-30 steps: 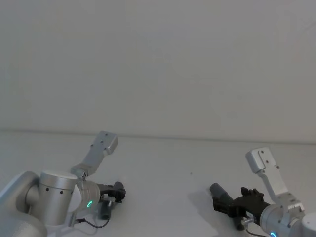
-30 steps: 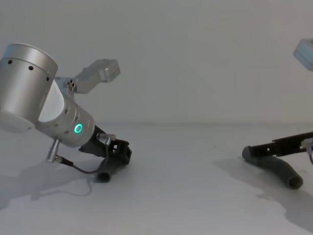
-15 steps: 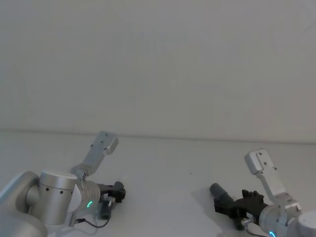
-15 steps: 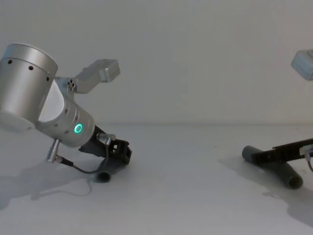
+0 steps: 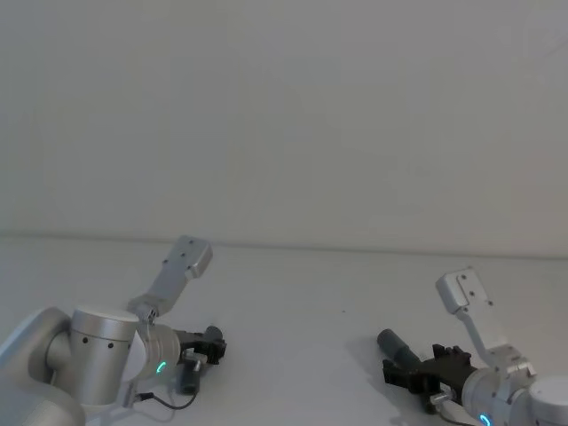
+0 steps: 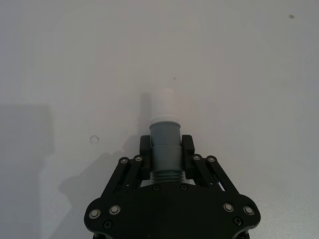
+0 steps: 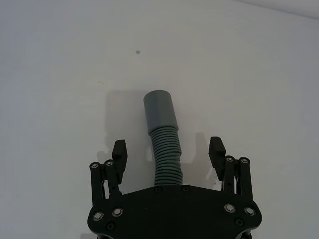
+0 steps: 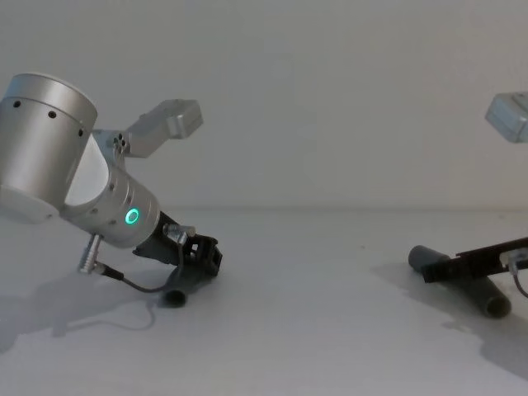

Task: Use both hands to pick up one end of the pipe from the table, align the ends, and insert them.

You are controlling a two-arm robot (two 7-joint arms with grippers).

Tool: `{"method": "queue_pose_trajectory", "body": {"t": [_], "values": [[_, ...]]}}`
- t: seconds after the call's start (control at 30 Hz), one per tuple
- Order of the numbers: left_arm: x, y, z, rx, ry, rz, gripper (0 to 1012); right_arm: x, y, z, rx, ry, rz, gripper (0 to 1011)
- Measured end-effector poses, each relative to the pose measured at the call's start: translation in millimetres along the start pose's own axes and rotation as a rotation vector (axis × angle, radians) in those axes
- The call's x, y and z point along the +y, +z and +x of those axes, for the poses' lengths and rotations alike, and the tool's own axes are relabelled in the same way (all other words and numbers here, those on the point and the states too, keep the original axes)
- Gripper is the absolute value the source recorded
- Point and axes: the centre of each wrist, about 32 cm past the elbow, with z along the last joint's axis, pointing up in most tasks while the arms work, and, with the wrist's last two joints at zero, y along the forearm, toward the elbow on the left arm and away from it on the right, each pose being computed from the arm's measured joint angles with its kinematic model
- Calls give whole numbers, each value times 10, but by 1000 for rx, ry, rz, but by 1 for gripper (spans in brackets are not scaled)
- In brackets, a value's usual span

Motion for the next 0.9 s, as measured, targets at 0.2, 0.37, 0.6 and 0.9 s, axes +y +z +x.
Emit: {"method": "queue_pose_trajectory", "body": {"t": [0.2,0.37,0.6,0.9], "values": [[0,0,1,0,0,0,327,12,8,-3,4,-1,-13,1000],[0,0,0,0,0,0,327,21,15,-6,5,-4,-22,1000],[0,0,0,0,0,0,327,29,22,-9,2,-7,-28,1000],[0,0,0,0,0,0,327,36,27,-15,0,-10,-32,879]]}}
